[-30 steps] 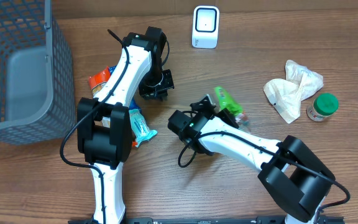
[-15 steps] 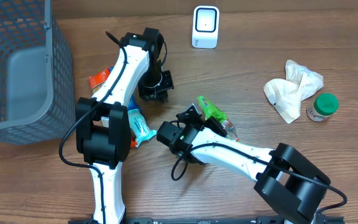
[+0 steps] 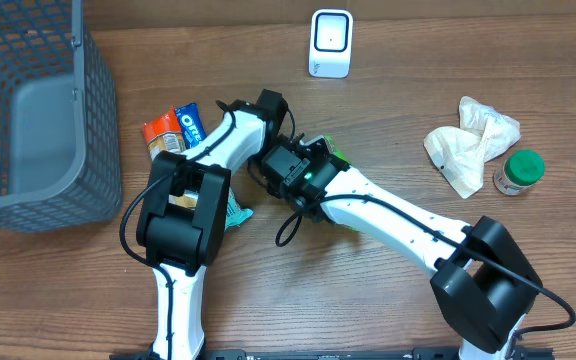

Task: Scan the item barcode

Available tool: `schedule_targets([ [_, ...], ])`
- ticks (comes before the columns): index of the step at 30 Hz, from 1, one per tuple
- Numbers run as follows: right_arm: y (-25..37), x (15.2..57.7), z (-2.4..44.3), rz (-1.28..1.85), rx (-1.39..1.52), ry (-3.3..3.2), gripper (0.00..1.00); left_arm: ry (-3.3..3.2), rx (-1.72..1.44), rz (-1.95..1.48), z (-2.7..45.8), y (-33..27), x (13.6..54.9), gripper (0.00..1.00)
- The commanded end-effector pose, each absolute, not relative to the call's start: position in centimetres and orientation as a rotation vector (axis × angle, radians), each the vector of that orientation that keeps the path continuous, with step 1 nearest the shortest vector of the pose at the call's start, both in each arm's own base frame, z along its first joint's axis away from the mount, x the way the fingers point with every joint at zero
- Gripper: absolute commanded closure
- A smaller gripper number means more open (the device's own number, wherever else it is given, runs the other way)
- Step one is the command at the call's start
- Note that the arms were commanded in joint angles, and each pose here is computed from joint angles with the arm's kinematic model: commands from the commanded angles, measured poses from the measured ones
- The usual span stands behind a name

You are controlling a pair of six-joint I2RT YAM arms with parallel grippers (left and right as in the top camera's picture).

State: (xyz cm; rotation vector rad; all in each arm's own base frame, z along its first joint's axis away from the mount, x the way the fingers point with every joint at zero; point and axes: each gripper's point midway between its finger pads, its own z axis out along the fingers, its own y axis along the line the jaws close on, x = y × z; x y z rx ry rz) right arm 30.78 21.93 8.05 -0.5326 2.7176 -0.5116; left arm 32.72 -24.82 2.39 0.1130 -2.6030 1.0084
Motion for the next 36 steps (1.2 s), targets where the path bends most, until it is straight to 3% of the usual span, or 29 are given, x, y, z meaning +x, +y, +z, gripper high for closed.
schedule_targets([
  [1,23.1,30.7,9.1,-0.336,-0.480,2.772,0.96,-2.498,0.095,1.164,3.8,-26.5,32.1,0.96],
  [10,23.7,30.6,9.2,-0.253,-0.466,2.808,0.96,-2.496,0.115,1.212,4.0,-27.0,33.0,0.96],
  [18,25.8,31.1,11.9,-0.114,-0.458,2.799,0.96,-2.493,0.125,1.208,4.0,-27.0,33.0,0.96],
  [25,30.2,30.4,13.6,0.216,-0.493,2.820,0.94,-2.492,0.145,1.208,4.0,-27.1,33.1,0.96],
  [27,31.5,30.1,13.9,0.322,-0.508,2.819,0.84,-2.489,0.154,1.205,4.0,-27.1,33.1,0.96],
  [28,32.0,30.0,14.0,0.357,-0.514,2.818,0.72,-2.489,0.154,1.205,4.0,-27.1,33.1,0.96],
  [29,32.3,29.9,14.1,0.387,-0.519,2.817,0.41,-2.489,0.154,1.205,4.0,-27.1,33.1,0.96],
  [30,32.5,29.9,14.1,0.400,-0.521,2.817,0.00,-2.489,0.154,1.205,4.0,-27.1,33.1,0.96],
  [36,32.5,29.9,14.5,0.422,-0.420,2.836,0.00,-2.489,0.161,1.206,4.0,-27.1,33.2,0.96],
])
